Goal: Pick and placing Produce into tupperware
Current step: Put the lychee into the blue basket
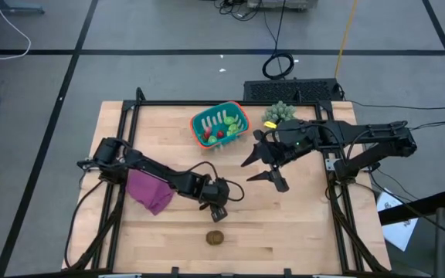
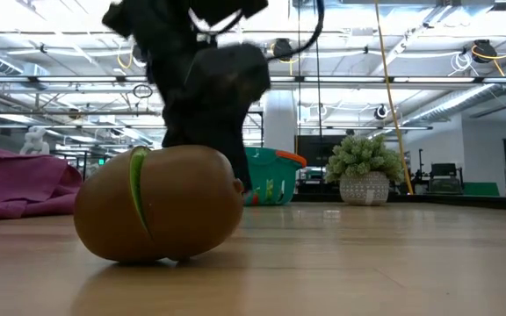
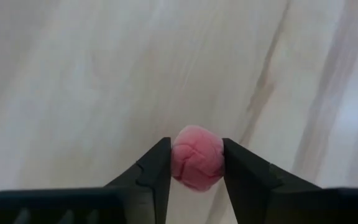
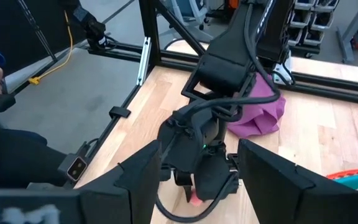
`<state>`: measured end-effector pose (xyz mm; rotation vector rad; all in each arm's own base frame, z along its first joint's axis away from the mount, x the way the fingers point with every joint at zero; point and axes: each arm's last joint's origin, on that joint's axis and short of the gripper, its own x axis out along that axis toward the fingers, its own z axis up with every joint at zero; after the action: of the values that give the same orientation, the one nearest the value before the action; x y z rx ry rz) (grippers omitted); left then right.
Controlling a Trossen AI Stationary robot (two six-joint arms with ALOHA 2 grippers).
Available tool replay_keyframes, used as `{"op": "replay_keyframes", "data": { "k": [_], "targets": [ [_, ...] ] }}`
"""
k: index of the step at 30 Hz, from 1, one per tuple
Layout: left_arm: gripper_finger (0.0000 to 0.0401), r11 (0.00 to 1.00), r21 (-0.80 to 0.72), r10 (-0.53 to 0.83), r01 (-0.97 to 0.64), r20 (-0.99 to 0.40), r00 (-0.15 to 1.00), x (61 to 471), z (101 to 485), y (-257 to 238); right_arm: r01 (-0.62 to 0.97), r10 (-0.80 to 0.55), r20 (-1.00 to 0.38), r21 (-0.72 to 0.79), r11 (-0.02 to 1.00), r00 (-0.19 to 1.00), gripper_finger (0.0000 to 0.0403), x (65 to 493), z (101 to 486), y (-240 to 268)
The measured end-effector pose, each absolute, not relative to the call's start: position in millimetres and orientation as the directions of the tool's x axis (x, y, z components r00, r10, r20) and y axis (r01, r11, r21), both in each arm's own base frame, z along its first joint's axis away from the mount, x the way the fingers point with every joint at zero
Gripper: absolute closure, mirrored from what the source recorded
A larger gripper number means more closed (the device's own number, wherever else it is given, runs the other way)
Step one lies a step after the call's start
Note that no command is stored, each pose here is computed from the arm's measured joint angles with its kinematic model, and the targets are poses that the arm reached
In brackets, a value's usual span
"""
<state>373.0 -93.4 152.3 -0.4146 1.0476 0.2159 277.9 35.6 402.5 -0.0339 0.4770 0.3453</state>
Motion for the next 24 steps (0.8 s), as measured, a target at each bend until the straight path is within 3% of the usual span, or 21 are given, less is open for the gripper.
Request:
{"op": "replay_keyframes", "data": {
  "k": [9, 14, 21, 24],
  "targets": [
    [0.0276, 0.909, -0.011, 0.211, -0.418, -0.851, 0.481, 367.6, 220.7, -54.6, -0.336, 0.32, -0.409, 0.035, 0.941, 0.855, 0.02, 280.2, 407.1, 35.8],
    [0.0276, 0.863, 0.086, 0.353, -0.498, -0.807, 0.473, 353.3, 253.5, -13.9, -0.337, 0.321, -0.404, 0.033, 0.941, 0.857, 0.02, 280.4, 407.5, 35.9],
    [0.0276, 0.791, 0.086, 0.45, -0.606, -0.753, 0.48, 343.4, 276.4, 59.9, -0.337, 0.322, -0.378, 0.027, 0.941, 0.868, 0.02, 281.7, 410.0, 36.0],
    [0.0276, 0.783, 0.009, 0.396, -0.621, -0.778, 0.487, 343.7, 268.5, 94.5, -0.338, 0.322, -0.367, 0.024, 0.941, 0.873, 0.02, 282.1, 411.1, 36.0]
  ]
}}
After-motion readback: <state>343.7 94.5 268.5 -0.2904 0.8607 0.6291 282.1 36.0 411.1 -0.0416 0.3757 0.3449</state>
